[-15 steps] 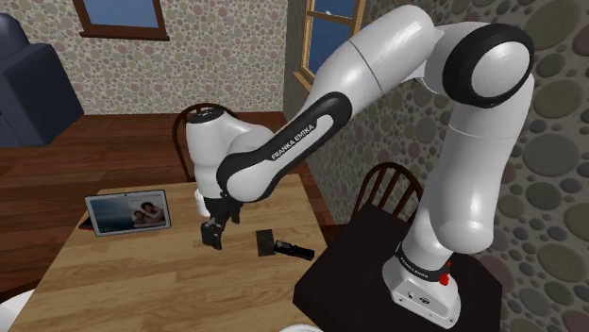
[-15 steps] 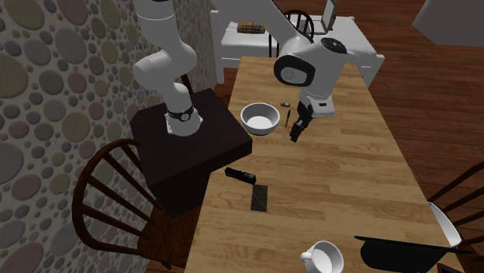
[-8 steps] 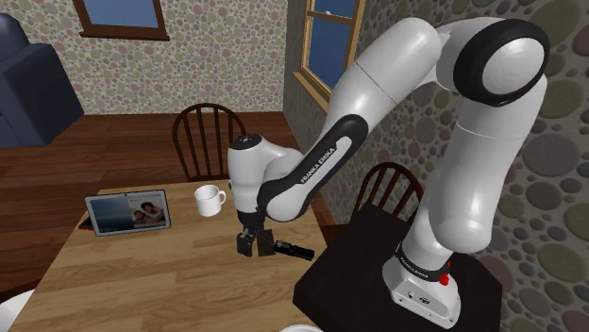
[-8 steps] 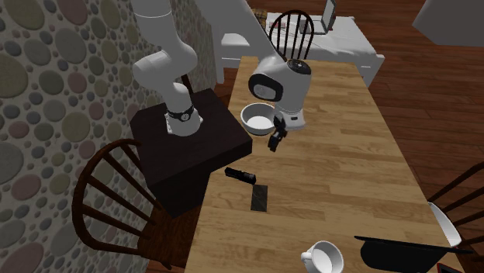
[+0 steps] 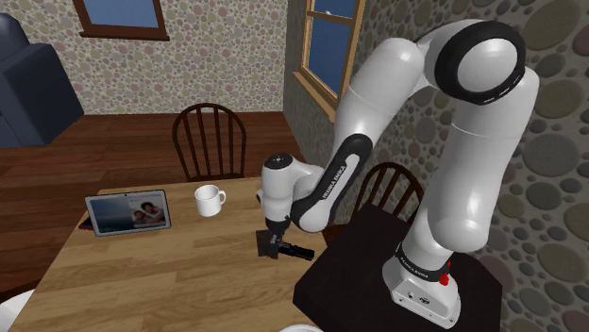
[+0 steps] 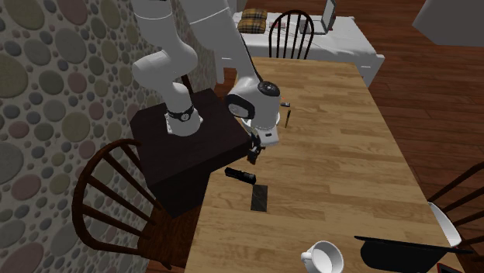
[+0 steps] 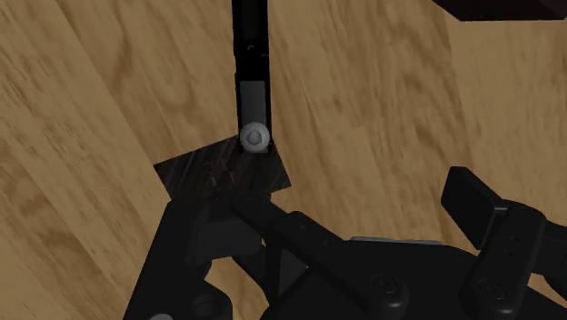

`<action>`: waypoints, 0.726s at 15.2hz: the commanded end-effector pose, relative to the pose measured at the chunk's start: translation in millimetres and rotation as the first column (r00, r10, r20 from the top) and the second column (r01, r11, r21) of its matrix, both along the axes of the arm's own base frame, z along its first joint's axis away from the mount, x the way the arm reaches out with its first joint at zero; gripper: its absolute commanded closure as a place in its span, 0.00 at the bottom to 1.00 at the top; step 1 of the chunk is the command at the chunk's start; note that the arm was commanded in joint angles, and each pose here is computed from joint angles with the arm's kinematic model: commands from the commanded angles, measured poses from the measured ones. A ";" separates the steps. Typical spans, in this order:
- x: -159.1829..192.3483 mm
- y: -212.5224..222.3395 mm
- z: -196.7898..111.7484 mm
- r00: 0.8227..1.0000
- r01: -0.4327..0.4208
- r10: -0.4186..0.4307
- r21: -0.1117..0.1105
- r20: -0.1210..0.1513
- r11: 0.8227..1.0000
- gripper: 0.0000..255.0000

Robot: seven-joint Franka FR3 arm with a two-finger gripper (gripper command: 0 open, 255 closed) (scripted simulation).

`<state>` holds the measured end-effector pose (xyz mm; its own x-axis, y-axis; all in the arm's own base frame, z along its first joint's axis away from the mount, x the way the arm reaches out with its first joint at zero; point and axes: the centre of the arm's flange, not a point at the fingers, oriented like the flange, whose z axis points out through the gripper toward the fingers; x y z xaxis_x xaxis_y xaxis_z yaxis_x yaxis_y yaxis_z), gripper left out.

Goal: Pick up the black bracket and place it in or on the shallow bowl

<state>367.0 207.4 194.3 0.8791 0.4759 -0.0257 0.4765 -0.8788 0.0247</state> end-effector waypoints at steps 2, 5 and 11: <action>-11.6 -28.6 -25.3 1.000 -0.025 0.025 -0.003 0.007 1.000 0.00; -21.8 -57.2 -50.3 0.999 -0.048 0.049 -0.009 0.013 0.999 0.00; -32.5 -91.7 -90.1 0.997 -0.076 0.076 -0.015 0.020 0.997 0.00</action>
<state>334.6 118.2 109.3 0.8423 0.5388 -0.0158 0.5389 -0.8411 0.0466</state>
